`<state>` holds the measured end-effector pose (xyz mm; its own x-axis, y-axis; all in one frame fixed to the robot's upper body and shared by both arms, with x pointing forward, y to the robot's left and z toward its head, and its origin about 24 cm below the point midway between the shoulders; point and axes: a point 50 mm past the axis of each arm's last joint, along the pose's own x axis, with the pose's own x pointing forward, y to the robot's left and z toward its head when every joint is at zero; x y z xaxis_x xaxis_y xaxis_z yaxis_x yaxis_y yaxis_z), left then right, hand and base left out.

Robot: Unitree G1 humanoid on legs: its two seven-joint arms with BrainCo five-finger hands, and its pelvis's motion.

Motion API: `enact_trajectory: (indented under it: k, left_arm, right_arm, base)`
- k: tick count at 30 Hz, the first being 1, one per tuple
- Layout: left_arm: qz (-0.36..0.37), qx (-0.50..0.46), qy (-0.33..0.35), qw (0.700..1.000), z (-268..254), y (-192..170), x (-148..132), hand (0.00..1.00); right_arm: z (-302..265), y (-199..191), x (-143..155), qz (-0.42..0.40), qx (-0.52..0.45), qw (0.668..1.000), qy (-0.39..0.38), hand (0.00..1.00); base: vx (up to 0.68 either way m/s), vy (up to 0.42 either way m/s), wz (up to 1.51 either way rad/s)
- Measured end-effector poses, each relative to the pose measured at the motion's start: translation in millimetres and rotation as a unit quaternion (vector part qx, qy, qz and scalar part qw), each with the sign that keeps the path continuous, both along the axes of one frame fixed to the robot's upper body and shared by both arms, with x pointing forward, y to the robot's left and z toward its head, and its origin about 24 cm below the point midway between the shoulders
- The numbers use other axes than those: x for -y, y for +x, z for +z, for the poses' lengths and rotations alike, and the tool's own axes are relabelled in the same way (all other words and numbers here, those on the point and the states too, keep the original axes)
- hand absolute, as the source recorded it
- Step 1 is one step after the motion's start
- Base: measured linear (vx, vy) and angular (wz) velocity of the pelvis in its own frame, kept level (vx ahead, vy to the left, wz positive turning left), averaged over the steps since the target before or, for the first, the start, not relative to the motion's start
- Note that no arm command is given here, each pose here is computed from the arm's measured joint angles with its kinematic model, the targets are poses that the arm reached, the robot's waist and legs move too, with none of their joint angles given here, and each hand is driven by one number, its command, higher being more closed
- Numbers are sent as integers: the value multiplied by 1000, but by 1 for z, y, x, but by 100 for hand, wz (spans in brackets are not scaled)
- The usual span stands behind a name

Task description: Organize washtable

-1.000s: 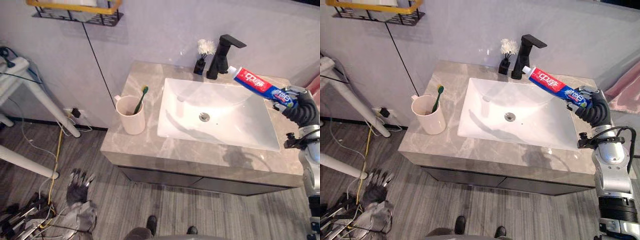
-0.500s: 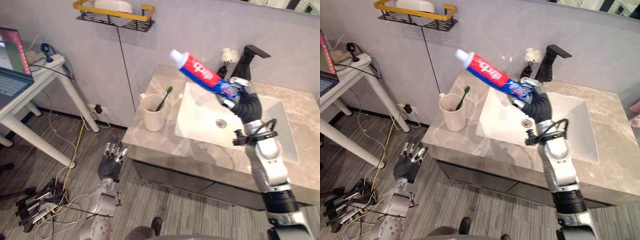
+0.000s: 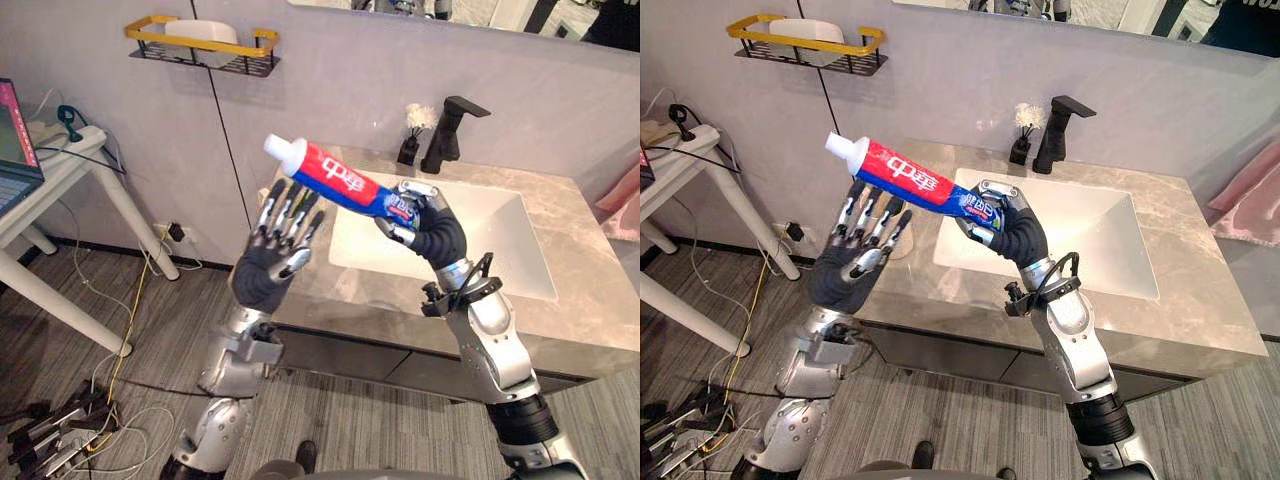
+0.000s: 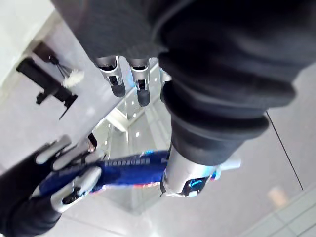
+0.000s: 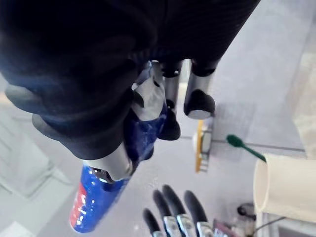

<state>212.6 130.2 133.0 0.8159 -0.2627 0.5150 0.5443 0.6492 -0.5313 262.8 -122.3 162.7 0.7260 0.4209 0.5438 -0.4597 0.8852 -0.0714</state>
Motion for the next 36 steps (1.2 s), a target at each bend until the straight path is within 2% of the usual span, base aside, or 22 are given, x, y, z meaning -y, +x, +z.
enact_trajectory:
  k: [8,22,29,36]
  left_arm:
    - [43,-1,-19,999,-1,0,-14,0]
    - [52,-8,-12,999,-5,-3,-13,0]
    - [49,-10,-15,999,-6,-3,-8,0]
    - [45,-22,-11,999,-11,-1,-5,0]
  right_arm:
    - [-3,0,-2,-2,-9,1000,9,100]
    - [-11,-3,-13,20,-30,999,23,100]
    - [-30,-13,-36,82,-69,994,2,100]
    - [-42,-17,-40,96,-96,991,-4,100]
  base:
    - [58,-36,7]
    - [-6,5,-1]
    - [11,-10,-3]
    - [0,-3,-1]
